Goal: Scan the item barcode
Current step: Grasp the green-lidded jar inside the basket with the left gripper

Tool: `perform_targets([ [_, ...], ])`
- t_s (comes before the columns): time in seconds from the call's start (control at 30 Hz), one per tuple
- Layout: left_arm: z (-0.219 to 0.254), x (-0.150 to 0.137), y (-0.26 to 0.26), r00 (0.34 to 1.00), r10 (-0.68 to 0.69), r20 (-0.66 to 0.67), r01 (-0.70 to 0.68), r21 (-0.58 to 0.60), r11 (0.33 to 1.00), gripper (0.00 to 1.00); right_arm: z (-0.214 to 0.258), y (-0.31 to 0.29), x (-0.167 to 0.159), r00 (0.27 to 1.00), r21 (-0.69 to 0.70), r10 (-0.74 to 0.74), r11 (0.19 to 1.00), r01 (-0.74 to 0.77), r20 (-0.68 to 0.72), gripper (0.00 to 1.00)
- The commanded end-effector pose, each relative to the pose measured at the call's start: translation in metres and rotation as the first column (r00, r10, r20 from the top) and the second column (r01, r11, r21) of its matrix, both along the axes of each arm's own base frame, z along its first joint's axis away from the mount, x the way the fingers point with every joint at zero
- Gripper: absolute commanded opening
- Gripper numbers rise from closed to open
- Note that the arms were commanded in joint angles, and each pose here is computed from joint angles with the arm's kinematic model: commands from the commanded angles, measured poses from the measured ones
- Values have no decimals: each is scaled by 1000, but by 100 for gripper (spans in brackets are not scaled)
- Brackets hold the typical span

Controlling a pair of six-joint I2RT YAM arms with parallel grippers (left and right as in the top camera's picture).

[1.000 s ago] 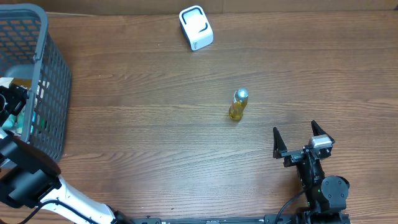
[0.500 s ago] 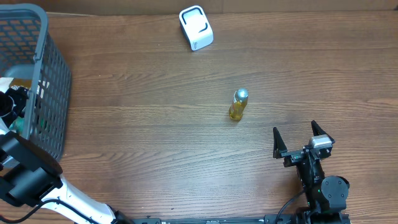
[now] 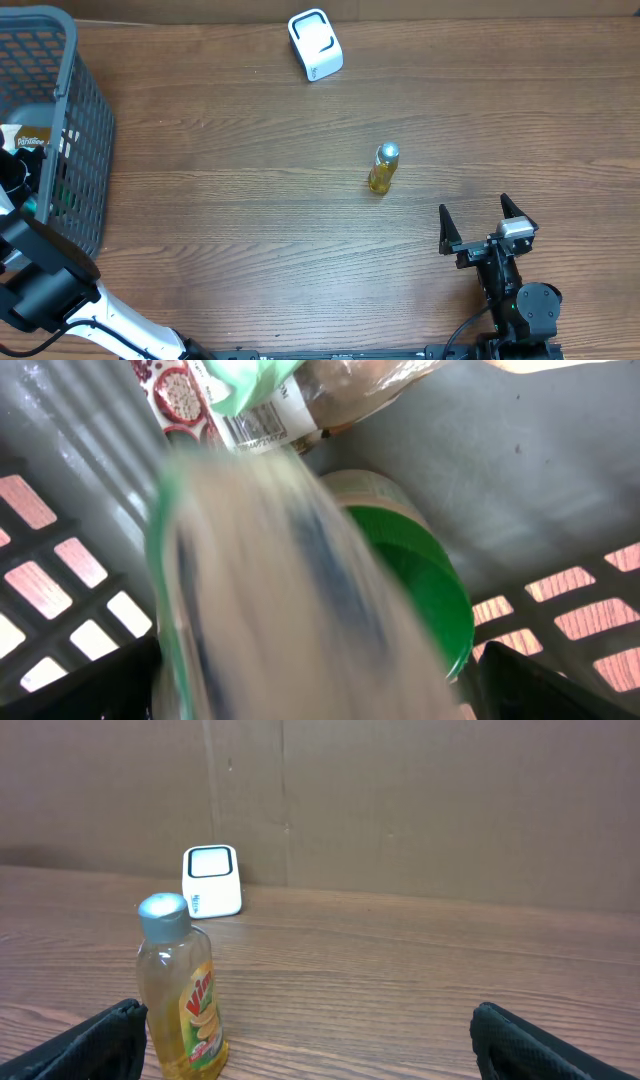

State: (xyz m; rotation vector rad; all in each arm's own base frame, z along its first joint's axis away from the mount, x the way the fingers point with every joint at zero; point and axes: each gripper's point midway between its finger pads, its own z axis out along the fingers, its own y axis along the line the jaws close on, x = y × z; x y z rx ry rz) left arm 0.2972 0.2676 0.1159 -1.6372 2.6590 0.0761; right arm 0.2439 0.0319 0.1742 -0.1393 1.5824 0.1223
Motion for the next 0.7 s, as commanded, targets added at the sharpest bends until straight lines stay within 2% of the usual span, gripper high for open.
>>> perform_targets([
  [0.0, 12, 6, 5, 1000, 11, 18, -11, 24, 1000, 99, -3, -1, 0, 1000, 2, -4, 1000, 4, 0, 100],
  [0.43, 19, 0, 9, 1000, -2, -22, 3, 59, 998, 100, -3, -1, 0, 1000, 2, -3, 1000, 3, 0, 100],
  [0.67, -2, -9, 2, 998, -3, -64, 4, 23, 1000, 100, -3, -1, 0, 1000, 2, -4, 1000, 4, 0, 100],
])
